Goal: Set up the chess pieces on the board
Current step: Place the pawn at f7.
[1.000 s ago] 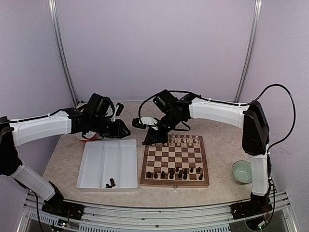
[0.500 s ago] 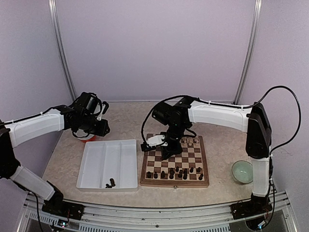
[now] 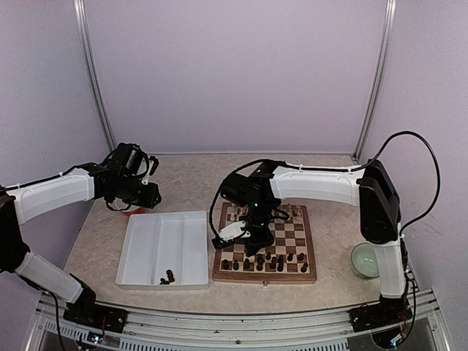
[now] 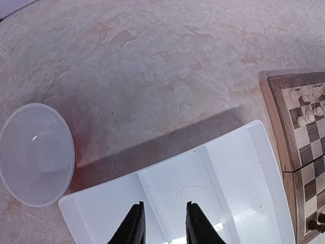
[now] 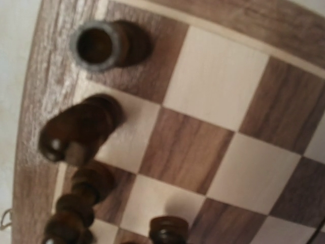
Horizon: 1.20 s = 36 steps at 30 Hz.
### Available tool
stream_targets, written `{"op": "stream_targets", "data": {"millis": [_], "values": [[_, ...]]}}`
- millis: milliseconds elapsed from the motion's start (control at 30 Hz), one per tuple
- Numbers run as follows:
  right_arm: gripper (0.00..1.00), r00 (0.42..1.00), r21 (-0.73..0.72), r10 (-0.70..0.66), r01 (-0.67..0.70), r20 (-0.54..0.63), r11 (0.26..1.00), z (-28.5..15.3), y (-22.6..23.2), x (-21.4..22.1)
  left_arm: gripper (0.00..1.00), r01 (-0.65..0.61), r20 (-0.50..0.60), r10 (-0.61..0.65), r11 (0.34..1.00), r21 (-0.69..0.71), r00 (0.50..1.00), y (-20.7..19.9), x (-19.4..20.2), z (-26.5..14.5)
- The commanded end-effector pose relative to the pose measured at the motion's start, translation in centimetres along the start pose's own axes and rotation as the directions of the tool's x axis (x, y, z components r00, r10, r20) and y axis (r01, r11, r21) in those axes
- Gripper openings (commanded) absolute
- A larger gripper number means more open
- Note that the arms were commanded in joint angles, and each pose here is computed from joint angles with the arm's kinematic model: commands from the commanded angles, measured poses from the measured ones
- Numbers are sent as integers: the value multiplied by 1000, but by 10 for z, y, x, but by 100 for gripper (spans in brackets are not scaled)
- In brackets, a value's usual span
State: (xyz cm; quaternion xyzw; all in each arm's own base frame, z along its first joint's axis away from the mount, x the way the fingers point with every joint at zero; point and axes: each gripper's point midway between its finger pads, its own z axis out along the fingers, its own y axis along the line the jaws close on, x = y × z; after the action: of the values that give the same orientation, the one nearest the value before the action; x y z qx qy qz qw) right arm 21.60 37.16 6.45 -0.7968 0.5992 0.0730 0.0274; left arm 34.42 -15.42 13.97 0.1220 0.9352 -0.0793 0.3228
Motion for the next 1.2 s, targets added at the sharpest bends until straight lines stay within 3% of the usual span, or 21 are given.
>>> {"op": "stream_targets", "data": {"millis": [0, 500, 800, 1167], "values": [[6, 999, -25, -2, 1, -33, 1000, 8, 6, 3, 29, -2, 29, 2, 1000, 3, 1000, 3, -6, -3], [8, 998, -65, -14, 10, -59, 998, 21, 17, 4, 29, 6, 5, -6, 1000, 12, 1000, 4, -1, 2], [20, 997, -57, -16, 12, -75, 998, 24, 18, 5, 29, 6, -3, -6, 1000, 20, 1000, 3, 1, 3], [23, 997, 0, -32, 32, -65, 999, 6, 10, 4, 29, 20, -13, -19, 1000, 21, 1000, 3, 3, 6]]}}
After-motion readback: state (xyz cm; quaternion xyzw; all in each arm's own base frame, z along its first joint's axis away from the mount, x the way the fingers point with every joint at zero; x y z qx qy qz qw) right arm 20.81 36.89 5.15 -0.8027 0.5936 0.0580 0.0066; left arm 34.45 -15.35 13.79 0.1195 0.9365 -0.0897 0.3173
